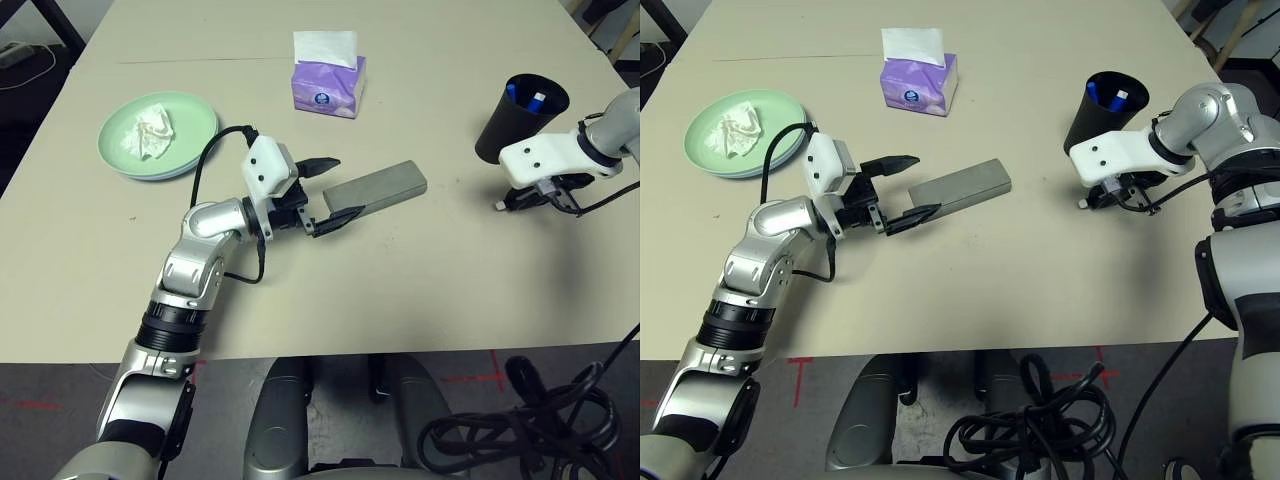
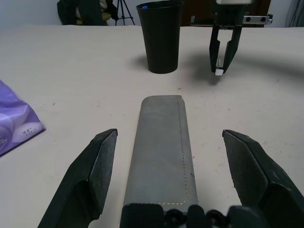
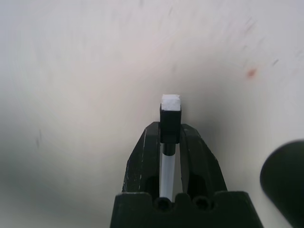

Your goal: Organize and tidy the items on the table.

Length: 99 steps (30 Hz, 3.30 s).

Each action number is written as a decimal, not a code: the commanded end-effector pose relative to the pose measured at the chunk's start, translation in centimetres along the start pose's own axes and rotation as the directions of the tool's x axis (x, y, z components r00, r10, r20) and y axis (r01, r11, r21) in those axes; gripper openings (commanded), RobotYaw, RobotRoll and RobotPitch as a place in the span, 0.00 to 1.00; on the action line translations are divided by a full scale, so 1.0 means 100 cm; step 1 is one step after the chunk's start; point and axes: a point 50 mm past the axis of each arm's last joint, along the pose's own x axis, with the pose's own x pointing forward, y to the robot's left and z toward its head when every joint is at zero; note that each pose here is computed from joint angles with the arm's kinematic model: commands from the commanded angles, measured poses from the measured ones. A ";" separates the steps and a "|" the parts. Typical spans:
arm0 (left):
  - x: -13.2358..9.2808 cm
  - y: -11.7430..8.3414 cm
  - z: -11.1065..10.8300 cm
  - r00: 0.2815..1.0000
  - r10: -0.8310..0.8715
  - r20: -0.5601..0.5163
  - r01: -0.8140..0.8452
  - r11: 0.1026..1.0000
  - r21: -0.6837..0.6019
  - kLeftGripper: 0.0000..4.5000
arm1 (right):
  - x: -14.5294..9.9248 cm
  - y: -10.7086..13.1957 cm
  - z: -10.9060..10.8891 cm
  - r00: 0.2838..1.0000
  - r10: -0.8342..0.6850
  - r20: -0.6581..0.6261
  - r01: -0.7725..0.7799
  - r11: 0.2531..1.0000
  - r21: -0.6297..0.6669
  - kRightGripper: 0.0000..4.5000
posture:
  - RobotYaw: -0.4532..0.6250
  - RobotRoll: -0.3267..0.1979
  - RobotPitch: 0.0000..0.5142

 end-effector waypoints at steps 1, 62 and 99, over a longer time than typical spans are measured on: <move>0.003 -0.002 -0.003 0.999 -0.035 -0.007 0.035 0.999 0.002 1.00 | -0.003 0.001 0.013 0.976 -0.076 0.205 0.059 0.994 0.088 0.09 | 0.44 0.62 0.40; -0.002 0.001 -0.021 0.998 -0.045 -0.039 0.043 0.998 -0.037 1.00 | -0.021 0.000 0.018 -0.107 -0.974 -0.201 0.357 -0.226 0.907 0.09 | 0.42 0.62 0.24; 0.005 0.015 -0.014 0.995 0.061 0.075 -0.057 0.996 -0.064 1.00 | 0.003 -0.002 0.019 0.041 -0.980 -0.196 0.387 -0.165 0.907 0.99 | 0.43 0.62 0.25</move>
